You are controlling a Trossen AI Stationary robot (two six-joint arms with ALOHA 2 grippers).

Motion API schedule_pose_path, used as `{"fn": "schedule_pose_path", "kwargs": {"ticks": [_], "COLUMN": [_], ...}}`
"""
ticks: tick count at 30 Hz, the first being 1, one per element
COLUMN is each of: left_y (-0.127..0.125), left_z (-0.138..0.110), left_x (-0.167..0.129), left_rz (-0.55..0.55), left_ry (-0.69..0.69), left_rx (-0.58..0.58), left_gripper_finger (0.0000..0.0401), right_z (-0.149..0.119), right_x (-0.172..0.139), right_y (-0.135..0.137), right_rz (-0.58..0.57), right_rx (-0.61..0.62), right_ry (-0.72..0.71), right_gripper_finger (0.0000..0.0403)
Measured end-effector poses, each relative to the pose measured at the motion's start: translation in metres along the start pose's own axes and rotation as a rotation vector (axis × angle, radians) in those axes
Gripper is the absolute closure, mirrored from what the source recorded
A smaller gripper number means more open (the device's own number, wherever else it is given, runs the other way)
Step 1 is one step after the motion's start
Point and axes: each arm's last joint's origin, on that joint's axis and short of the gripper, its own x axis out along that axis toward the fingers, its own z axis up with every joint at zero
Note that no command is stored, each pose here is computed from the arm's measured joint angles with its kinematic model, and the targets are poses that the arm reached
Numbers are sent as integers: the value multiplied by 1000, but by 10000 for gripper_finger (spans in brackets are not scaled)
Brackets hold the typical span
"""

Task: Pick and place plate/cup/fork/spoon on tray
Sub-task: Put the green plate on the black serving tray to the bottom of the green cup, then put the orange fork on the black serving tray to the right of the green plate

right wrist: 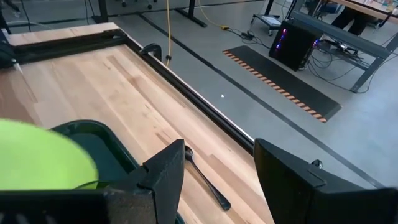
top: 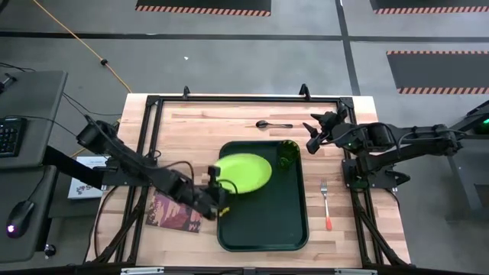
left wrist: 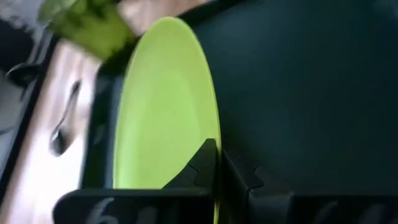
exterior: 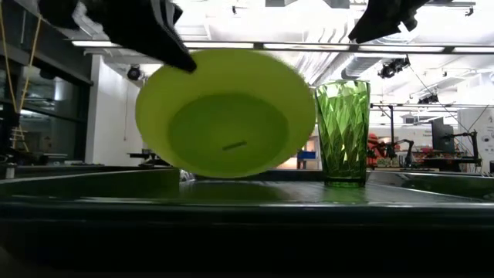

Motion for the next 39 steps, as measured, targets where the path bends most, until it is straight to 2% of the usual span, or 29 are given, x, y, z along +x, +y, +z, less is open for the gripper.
{"fn": "schedule_pose_path", "kwargs": {"ticks": [5, 11, 17, 21, 32, 36, 39], "left_y": [-16, -18, -19, -16, -6, 4, 18], "left_z": [8, 1, -7, -7, 6, 13, 16], "left_x": [7, 25, 48, 51, 33, 13, -8], "left_rz": [-70, -54, -45, -68, -90, -85, -32], "left_ry": [5, 58, 92, 95, 22, -13, -19], "left_rx": [42, 57, 41, 24, -55, -61, -67], "left_gripper_finger": [401, 397, 375, 354, 268, 248, 245], "right_z": [-1, -2, -2, -2, -2, -2, -2], "right_x": [3, 8, 8, 8, 8, 8, 8], "right_y": [4, 8, 9, 8, 9, 9, 9], "right_rz": [4, 4, 4, 4, 6, 10, 13], "right_rx": [-9, -24, -29, -28, -19, -18, -18], "right_ry": [12, 28, 31, 31, 24, 26, 27], "right_gripper_finger": [217, 217, 217, 217, 217, 217, 217]}}
